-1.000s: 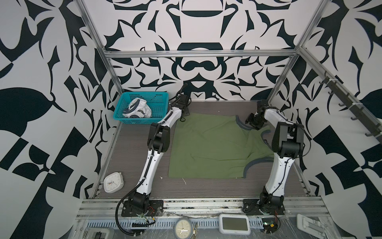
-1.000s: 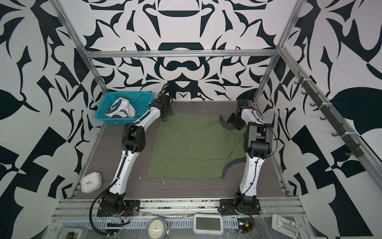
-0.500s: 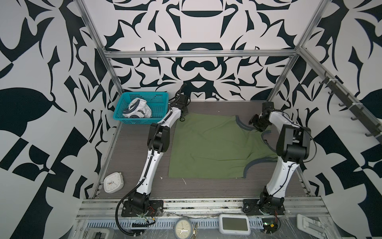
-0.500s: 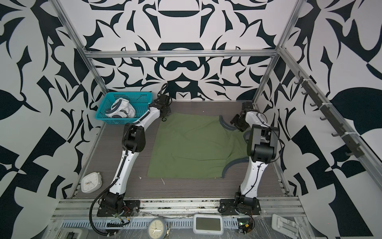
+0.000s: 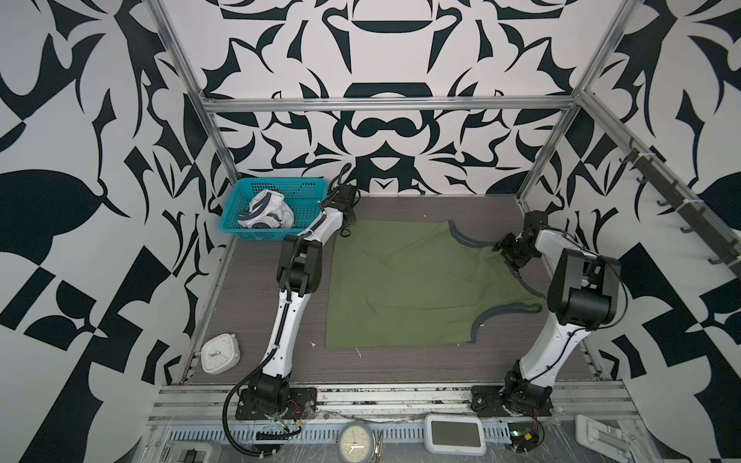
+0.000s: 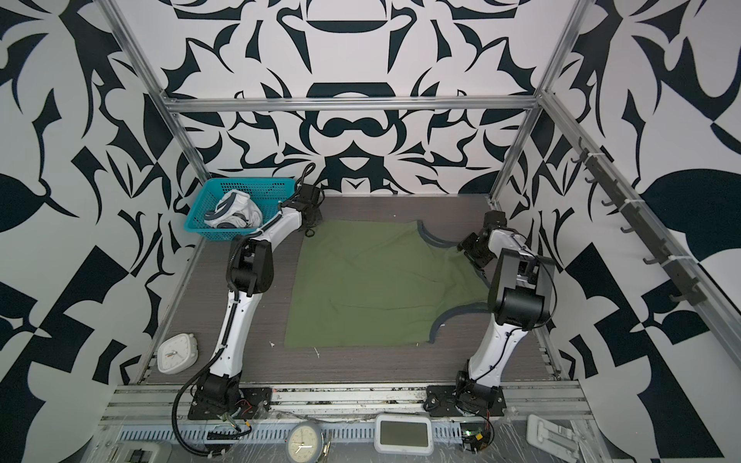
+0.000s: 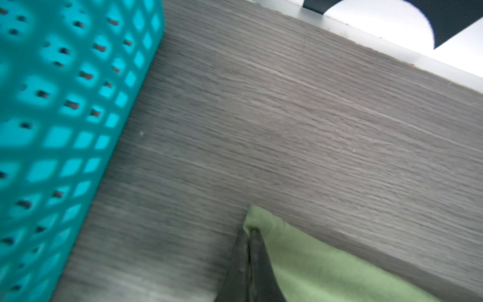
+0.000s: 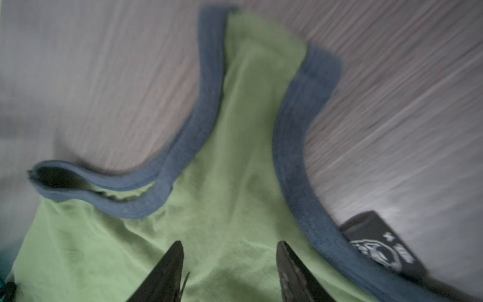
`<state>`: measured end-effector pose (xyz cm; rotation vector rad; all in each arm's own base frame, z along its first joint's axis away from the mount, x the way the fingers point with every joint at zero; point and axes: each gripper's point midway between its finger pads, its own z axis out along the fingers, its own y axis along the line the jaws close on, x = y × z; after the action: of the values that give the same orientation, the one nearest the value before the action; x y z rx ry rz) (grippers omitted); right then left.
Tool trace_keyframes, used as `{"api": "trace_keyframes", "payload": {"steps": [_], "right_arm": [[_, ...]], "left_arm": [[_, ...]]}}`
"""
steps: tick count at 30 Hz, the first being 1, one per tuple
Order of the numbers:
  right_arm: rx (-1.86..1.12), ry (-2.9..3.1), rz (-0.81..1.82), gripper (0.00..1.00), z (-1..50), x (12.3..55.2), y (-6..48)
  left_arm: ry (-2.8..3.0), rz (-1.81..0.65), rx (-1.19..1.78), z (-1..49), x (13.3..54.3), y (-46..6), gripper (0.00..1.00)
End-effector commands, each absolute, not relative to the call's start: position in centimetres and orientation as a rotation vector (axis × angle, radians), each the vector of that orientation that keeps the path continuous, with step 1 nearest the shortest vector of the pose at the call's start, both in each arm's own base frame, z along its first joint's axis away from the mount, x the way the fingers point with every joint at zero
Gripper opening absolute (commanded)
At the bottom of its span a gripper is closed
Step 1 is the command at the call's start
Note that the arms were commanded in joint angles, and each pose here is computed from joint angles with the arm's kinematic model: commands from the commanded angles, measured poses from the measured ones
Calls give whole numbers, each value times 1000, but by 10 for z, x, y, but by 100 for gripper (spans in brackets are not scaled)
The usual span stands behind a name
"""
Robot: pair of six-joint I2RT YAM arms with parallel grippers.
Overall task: Fold and stack tank tops
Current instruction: Smooth out the tank top at the center of the table, then fold the tank top at the center of the table.
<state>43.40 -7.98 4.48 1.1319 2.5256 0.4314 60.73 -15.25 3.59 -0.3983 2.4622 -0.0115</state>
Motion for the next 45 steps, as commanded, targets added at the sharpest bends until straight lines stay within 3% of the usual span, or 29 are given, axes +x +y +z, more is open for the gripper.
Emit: {"api": "trace_keyframes", "payload": {"steps": [1, 11, 17, 24, 30, 37, 45], "right_arm": [[1187, 2523, 451, 60, 38, 432, -79], [1318, 2469, 224, 60, 43, 404, -125], [1063, 2448, 283, 60, 92, 445, -94], [686, 2473, 400, 60, 128, 511, -14], [519, 2548, 521, 60, 101, 560, 39], [481, 2600, 472, 57, 76, 585, 52], [435, 2619, 505, 40, 62, 601, 66]], "left_arm": [[2400, 4, -456, 67, 607, -140, 0], [2376, -24, -462, 79, 606, -138, 0], [2381, -96, -429, 81, 610, -149, 0], [2382, -119, -397, 82, 609, -158, 0], [2360, -120, -390, 88, 605, -162, 0], [2339, -112, -388, 97, 602, -163, 0], [2300, -122, -400, 104, 595, -163, 0]]}}
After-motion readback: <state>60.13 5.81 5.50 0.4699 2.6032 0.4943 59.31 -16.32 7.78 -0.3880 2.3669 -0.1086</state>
